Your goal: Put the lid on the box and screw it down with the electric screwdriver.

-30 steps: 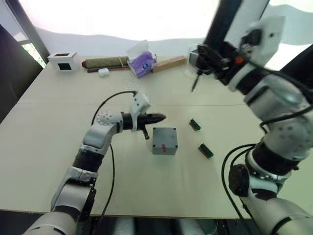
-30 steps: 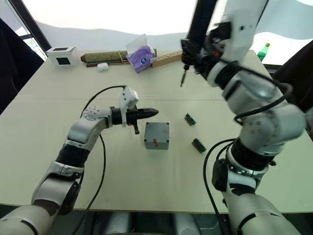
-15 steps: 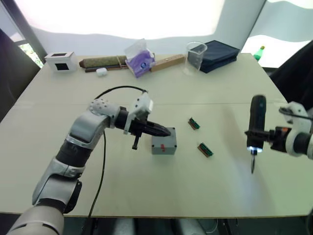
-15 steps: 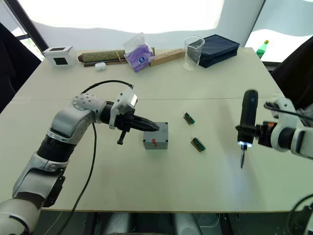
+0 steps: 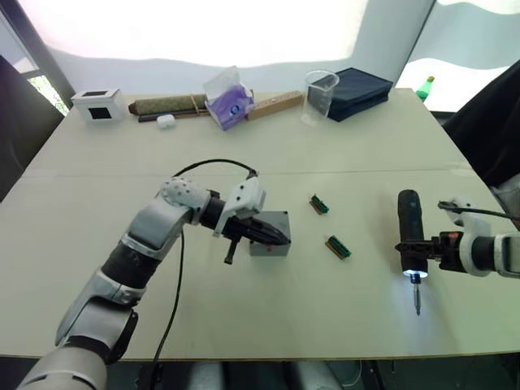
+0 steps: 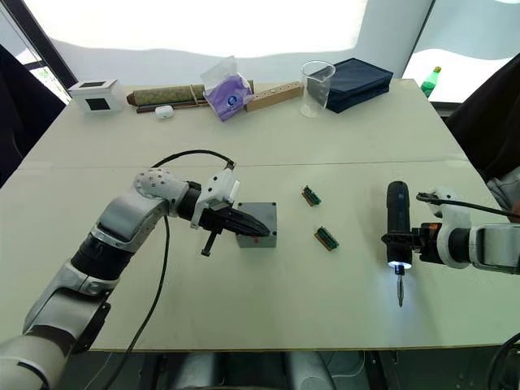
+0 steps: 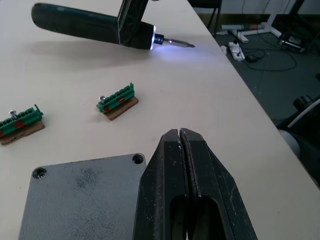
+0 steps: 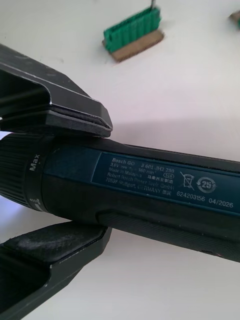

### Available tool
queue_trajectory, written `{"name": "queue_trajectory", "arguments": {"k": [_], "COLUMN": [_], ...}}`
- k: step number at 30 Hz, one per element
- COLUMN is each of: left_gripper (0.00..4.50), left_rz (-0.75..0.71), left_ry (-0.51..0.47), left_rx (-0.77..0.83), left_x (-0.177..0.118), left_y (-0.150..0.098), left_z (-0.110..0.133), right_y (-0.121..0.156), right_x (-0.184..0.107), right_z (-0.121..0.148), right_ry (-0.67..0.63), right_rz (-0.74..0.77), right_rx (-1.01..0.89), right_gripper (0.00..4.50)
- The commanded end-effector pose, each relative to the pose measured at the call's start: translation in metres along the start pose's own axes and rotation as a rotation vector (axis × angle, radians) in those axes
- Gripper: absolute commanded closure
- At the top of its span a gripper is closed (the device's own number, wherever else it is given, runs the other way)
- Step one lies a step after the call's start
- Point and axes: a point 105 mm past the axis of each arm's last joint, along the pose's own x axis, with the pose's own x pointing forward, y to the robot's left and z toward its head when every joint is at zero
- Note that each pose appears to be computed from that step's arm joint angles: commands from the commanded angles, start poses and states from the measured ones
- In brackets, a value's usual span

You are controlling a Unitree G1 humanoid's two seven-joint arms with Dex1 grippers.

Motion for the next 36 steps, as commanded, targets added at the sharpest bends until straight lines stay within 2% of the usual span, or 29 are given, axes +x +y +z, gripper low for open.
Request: {"name": "queue_trajectory", "arguments": {"k": [1, 2, 3, 4, 6, 15, 19, 22, 24, 25, 27, 29, 31, 33, 36], "left_gripper": [4.5, 4.5, 4.5, 4.5, 4.5, 4.5, 4.5, 4.5, 4.5, 4.5, 4.5, 4.5, 4.5, 4.5, 4.5], "left_rz": [0.006, 0.014, 0.021, 0.026, 0.034, 0.069, 0.106, 0.167, 0.233, 0.286, 0.353, 0.402, 0.515, 0.543, 0.504], "left_ry": [-0.022, -0.022, -0.022, -0.022, -0.02, -0.013, -0.013, -0.02, -0.027, -0.024, -0.013, 0.017, 0.099, 0.161, 0.168], "left_rx": [0.035, 0.035, 0.034, 0.034, 0.033, 0.033, 0.026, 0.026, 0.018, 0.011, 0.001, 0.007, 0.034, 0.026, -0.021], "left_x": [-0.002, -0.002, -0.002, -0.003, -0.004, -0.012, -0.019, -0.026, -0.035, -0.044, -0.055, -0.063, -0.072, -0.077, -0.076], "left_y": [-0.002, -0.001, 0.0, 0.001, 0.003, 0.016, 0.024, 0.035, 0.046, 0.054, 0.064, 0.069, 0.077, 0.073, 0.058], "left_z": [0.009, 0.008, 0.007, 0.006, 0.006, 0.006, 0.008, 0.01, 0.013, 0.012, 0.009, 0.003, -0.013, -0.028, -0.038], "right_y": [-0.003, -0.006, -0.007, -0.008, -0.009, 0.01, 0.023, 0.051, 0.087, 0.11, 0.135, 0.148, 0.163, 0.176, 0.183], "right_x": [-0.009, -0.009, -0.01, -0.01, -0.013, -0.04, -0.058, -0.064, -0.06, -0.053, -0.042, -0.033, -0.011, 0.006, 0.017], "right_z": [0.009, 0.01, 0.011, 0.011, 0.015, 0.04, 0.054, 0.068, 0.069, 0.06, 0.045, 0.033, 0.01, -0.011, -0.022], "right_ry": [-0.029, -0.029, -0.033, -0.036, -0.051, -0.163, -0.215, -0.299, -0.365, -0.371, -0.366, -0.371, -0.345, -0.323, -0.31], "right_rz": [-0.024, -0.044, -0.054, -0.059, -0.071, -0.052, -0.126, -0.093, 0.048, 0.15, 0.262, 0.301, 0.377, 0.447, 0.481], "right_rx": [-0.033, -0.045, -0.055, -0.063, -0.084, -0.176, -0.352, -0.508, -0.607, -0.674, -0.758, -0.837, -0.857, -0.861, -0.861], "right_gripper": [1.87, 1.38, 1.31, 0.81, 0.26, 0.26, 0.26, 0.26, 0.26, 0.26, 0.26, 0.26, 0.26, 0.26, 0.26]}}
